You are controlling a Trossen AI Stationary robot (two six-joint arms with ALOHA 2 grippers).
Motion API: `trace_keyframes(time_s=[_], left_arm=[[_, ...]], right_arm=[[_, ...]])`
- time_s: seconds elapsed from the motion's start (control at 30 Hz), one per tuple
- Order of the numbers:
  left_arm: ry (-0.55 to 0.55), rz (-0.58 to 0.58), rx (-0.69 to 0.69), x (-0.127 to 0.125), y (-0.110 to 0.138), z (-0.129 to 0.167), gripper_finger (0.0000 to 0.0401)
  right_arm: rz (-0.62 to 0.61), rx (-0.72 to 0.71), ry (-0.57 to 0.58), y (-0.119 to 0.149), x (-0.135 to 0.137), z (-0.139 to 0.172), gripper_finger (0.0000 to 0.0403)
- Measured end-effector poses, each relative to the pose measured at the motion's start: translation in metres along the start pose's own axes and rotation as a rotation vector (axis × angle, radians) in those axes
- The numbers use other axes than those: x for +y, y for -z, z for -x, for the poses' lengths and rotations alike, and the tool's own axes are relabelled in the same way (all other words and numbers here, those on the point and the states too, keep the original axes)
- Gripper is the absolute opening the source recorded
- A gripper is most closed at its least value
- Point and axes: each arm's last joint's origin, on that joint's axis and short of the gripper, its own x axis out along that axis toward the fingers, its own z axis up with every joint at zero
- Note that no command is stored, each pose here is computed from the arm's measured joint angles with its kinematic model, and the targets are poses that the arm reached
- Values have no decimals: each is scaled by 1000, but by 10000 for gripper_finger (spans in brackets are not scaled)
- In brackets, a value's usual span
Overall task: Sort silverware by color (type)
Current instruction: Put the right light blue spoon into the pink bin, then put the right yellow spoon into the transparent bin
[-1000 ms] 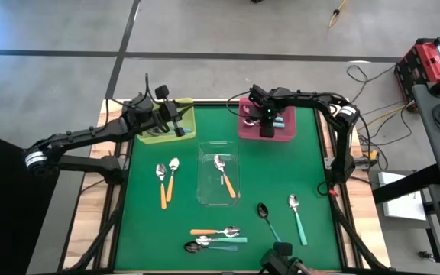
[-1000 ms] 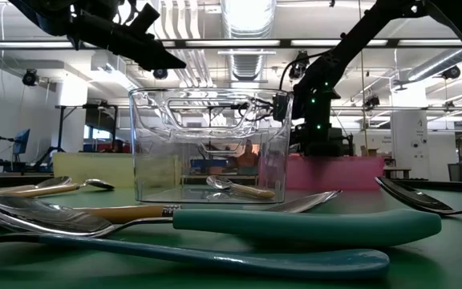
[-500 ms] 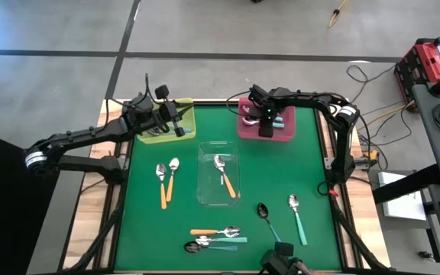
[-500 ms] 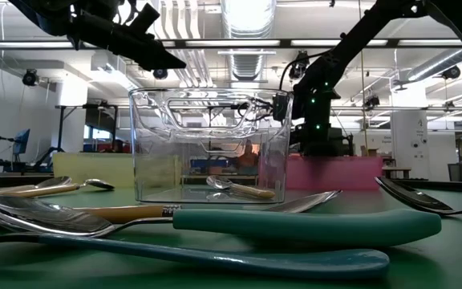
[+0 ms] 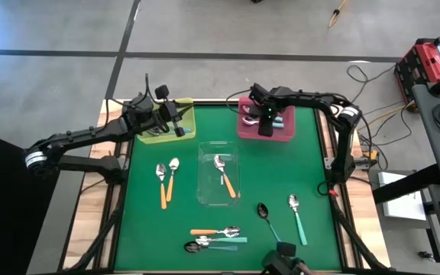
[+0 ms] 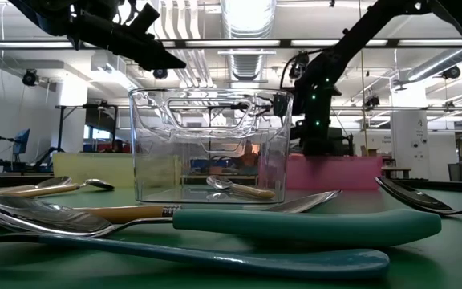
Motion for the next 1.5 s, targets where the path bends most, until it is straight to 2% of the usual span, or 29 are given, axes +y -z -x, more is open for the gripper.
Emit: trace_keyframes(time_s=[0.27, 0.37, 0.5, 0.67, 0.83, 0.97, 1.07, 1.2, 1.33, 1.4, 1.5], left_arm=[[0, 0, 0, 0, 0, 0, 0], [0, 0, 0, 0, 0, 0, 0], [-1, 0, 0, 0, 0, 0, 0], [-1, 35, 1, 0, 0, 0, 0], [13, 174, 30, -2, 3, 0, 0], [58, 299, 130, -8, 11, 1, 0], [100, 391, 224, -16, 17, 3, 0], [156, 509, 322, -31, 20, 7, 0], [231, 585, 471, -51, 21, 17, 0], [204, 588, 611, -61, 22, 26, 0], [97, 576, 784, -73, 18, 41, 0]], right_arm=[[-30, 31, 116, 3, -2, 17, 93], [-86, 12, 127, 2, -3, 30, 92], [-218, -62, 150, -1, 2, 52, 85], [-263, -174, 165, -3, 24, 84, 65], [-227, -360, 174, -5, 59, 118, 47], [-181, -539, 179, -2, 85, 140, 39], [-197, -676, 209, 2, 100, 148, 38], [-219, -834, 277, 9, 121, 147, 38], [-192, -914, 285, 15, 139, 139, 38], [-175, -923, 280, 16, 145, 137, 38], [-166, -916, 272, 17, 148, 135, 38]])
